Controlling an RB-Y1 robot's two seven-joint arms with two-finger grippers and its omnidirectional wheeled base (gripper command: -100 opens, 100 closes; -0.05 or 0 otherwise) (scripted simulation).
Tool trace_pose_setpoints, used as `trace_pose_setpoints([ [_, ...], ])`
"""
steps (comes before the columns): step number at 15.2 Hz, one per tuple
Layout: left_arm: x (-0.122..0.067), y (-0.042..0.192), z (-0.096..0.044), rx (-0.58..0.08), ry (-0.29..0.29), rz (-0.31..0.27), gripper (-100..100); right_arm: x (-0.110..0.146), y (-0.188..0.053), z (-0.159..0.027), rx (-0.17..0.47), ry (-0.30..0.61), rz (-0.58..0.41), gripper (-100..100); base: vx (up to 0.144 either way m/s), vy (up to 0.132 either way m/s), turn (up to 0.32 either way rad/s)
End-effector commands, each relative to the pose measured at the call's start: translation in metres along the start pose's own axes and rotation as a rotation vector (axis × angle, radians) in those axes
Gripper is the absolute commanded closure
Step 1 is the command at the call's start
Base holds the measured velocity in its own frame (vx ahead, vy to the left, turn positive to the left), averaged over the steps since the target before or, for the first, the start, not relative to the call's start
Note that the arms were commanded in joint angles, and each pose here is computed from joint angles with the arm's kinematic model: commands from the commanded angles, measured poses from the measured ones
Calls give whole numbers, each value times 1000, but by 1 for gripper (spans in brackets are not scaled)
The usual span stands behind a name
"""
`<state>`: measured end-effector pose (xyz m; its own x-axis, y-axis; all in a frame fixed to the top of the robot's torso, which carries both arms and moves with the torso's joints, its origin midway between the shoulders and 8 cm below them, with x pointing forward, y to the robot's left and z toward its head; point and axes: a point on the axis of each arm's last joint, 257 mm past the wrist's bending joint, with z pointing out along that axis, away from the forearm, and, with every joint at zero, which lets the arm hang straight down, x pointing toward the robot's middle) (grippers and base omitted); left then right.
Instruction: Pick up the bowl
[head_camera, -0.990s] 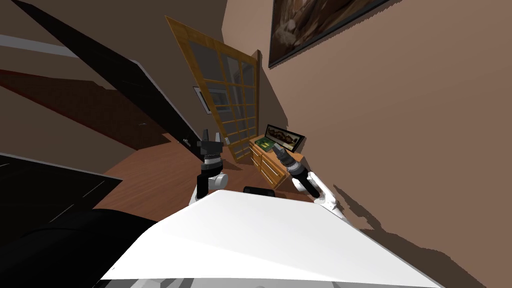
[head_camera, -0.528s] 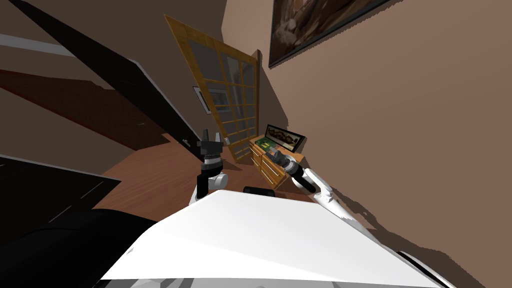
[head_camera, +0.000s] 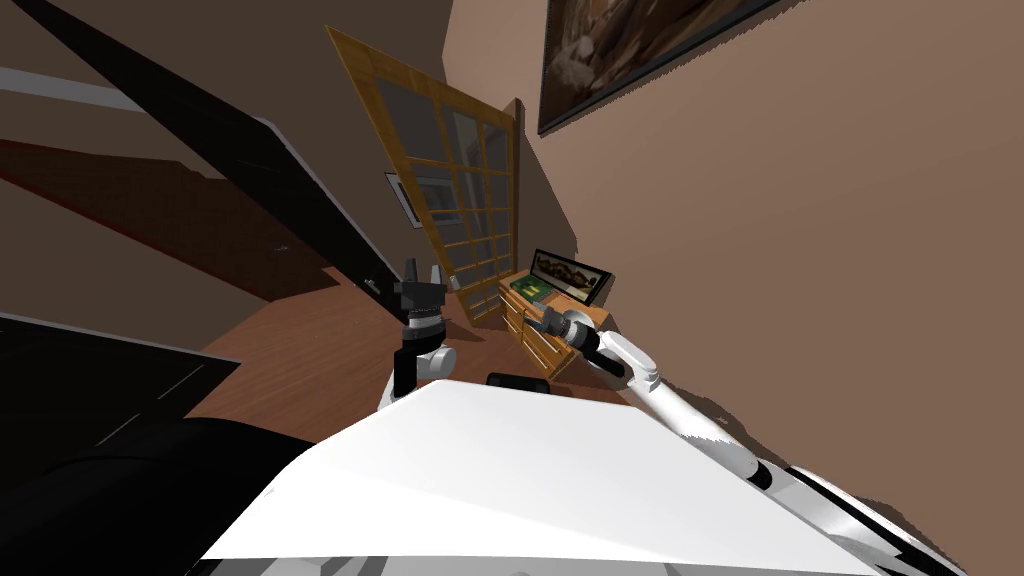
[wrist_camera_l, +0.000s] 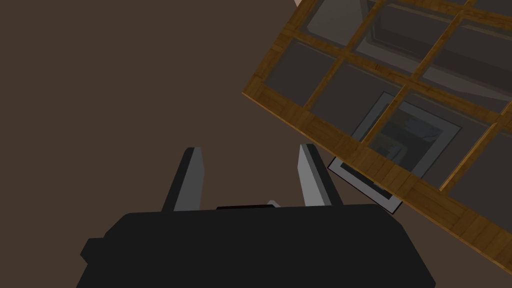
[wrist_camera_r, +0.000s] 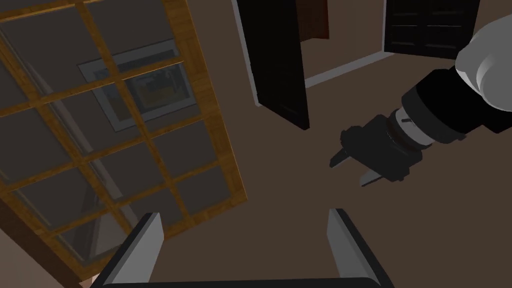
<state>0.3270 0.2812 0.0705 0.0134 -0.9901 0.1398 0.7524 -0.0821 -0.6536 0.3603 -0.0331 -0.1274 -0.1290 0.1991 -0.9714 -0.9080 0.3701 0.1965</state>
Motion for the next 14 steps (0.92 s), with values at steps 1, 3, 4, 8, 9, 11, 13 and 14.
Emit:
trace_pose_setpoints([
  [1,0,0,0,0,0,0,0,24,-6,-2,-17,94,-41,-100,11,15,-9],
  [3,0,0,0,0,0,0,0,29,-7,-2,-18,112,-69,-100,10,15,-4],
  [4,0,0,0,0,0,0,0,48,-14,-8,-28,189,-91,-100,10,16,-9],
  [8,0,0,0,0,0,0,0,71,-25,-15,-43,293,-170,-100,10,16,-6],
  [9,0,0,0,0,0,0,0,73,-25,-16,-43,299,-179,-100,6,12,-5],
  [11,0,0,0,0,0,0,0,91,-37,-26,-51,387,-227,-100,6,18,-6],
  [13,0,0,0,0,0,0,0,107,-50,-39,-56,468,-266,-100,8,15,-4],
  [14,0,0,0,0,0,0,0,109,-51,-40,-58,479,-282,-100,10,20,-8],
])
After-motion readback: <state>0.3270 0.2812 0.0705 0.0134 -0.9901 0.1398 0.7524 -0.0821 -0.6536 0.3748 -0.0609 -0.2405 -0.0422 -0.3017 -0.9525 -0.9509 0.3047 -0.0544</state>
